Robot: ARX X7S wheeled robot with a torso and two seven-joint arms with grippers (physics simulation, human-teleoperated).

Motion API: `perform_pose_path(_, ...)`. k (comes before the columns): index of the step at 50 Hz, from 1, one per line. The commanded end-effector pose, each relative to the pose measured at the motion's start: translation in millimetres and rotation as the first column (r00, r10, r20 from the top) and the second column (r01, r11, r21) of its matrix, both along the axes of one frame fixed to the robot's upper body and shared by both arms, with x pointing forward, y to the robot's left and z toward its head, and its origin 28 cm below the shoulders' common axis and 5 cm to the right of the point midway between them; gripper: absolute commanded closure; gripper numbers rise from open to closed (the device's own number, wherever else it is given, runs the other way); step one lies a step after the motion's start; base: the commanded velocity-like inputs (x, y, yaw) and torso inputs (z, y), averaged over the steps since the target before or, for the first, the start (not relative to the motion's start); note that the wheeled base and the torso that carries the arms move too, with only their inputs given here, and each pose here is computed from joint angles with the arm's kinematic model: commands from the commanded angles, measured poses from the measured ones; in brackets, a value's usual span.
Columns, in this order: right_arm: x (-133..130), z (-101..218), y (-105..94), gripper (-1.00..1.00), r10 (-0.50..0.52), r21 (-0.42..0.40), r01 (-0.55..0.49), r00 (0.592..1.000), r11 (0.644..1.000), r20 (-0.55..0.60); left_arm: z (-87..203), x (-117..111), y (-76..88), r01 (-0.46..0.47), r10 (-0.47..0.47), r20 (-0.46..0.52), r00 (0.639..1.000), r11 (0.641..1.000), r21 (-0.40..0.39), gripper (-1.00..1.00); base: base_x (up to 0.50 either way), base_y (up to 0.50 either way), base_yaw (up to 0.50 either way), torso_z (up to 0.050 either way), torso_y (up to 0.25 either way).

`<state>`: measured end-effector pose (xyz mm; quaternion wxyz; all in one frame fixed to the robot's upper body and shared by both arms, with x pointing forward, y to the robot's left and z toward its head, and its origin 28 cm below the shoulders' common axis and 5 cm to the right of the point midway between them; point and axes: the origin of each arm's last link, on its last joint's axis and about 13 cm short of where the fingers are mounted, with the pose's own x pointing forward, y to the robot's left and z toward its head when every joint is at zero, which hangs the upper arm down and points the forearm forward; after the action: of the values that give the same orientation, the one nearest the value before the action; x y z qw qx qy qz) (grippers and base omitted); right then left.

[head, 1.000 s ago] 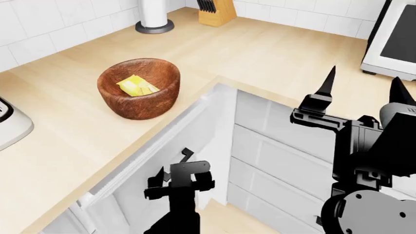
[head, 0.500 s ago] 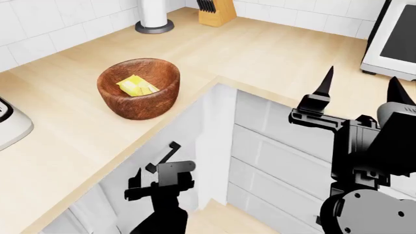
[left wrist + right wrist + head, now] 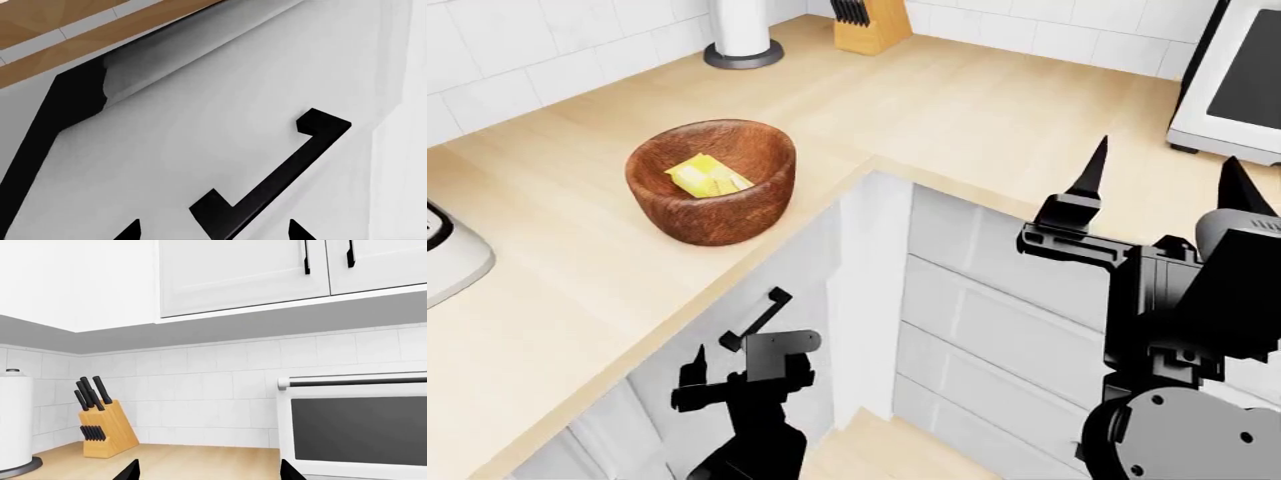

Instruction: Place the bar in the bowl and close the drawer.

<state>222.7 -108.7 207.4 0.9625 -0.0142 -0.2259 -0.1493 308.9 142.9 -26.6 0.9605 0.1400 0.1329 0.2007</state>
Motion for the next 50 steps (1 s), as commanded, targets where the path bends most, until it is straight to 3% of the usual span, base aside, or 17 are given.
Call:
perform_pose_path(1, 0.1, -0.1, 0.2, -1.00, 0.000, -0.001, 0.000, 1.000, 1.000, -0.002, 2.5, 4.3, 4.8, -0.101, 0.101, 0.006, 0.995, 0.994, -0.036, -1.00, 0.00, 0.00, 0.00, 0.000, 0.000)
perform_pose_path(18, -0.2, -0.5, -1.5, -1.00, -0.005, -0.001, 0.005, 1.000, 1.000, -0.005, 2.5, 4.3, 4.8, -0.101, 0.101, 0.006, 0.995, 0.994, -0.036, -1.00, 0.00, 0.00, 0.00, 0.000, 0.000)
perform_pose_path(19, -0.1, -0.5, -1.3, -1.00, -0.005, -0.002, 0.005, 1.000, 1.000, -0.005, -5.7, 4.0, 38.4, -0.204, 0.214, -0.074, 0.974, 0.971, 0.121, -1.00, 0.00, 0.00, 0.00, 0.000, 0.000)
perform_pose_path(20, -0.4, -0.3, -1.1, -1.00, -0.003, -0.001, 0.003, 1.000, 1.000, -0.005, -8.3, 1.2, 46.4, -0.215, 0.248, -0.158, 0.956, 0.956, 0.202, -1.00, 0.00, 0.00, 0.00, 0.000, 0.000)
perform_pose_path(23, -1.0, 0.4, -0.6, -1.00, 0.000, -0.001, 0.000, 1.000, 1.000, -0.003, 0.3, 11.3, 66.1, -0.304, 0.326, -0.058, 0.944, 0.923, 0.235, -1.00, 0.00, 0.00, 0.00, 0.000, 0.000)
perform_pose_path(26, -0.8, 0.2, -0.4, -1.00, 0.000, 0.000, 0.000, 1.000, 1.000, -0.004, 6.1, 16.0, 90.4, -0.411, 0.422, 0.022, 0.906, 0.868, 0.279, -1.00, 0.00, 0.00, 0.00, 0.000, 0.000)
perform_pose_path(27, -0.6, 0.2, -0.2, -1.00, 0.001, 0.001, -0.001, 1.000, 1.000, -0.004, 5.9, 15.4, 95.4, -0.483, 0.495, -0.002, 0.869, 0.848, 0.218, -1.00, 0.00, 0.00, 0.00, 0.000, 0.000)
perform_pose_path(39, -0.7, -0.1, 1.0, -1.00, 0.006, -0.003, -0.006, 1.000, 1.000, -0.008, -2.4, 4.6, 116.7, -0.540, 0.559, -0.011, 0.829, 0.804, 0.249, -1.00, 0.01, -0.01, 0.01, 0.000, 0.006)
perform_pose_path(50, -1.2, 0.3, 1.6, -1.00, 0.009, -0.005, -0.009, 1.000, 1.000, -0.009, -4.5, 0.8, 125.5, -0.562, 0.585, -0.012, 0.811, 0.785, 0.261, -1.00, 0.02, -0.01, 0.01, 0.000, 0.004)
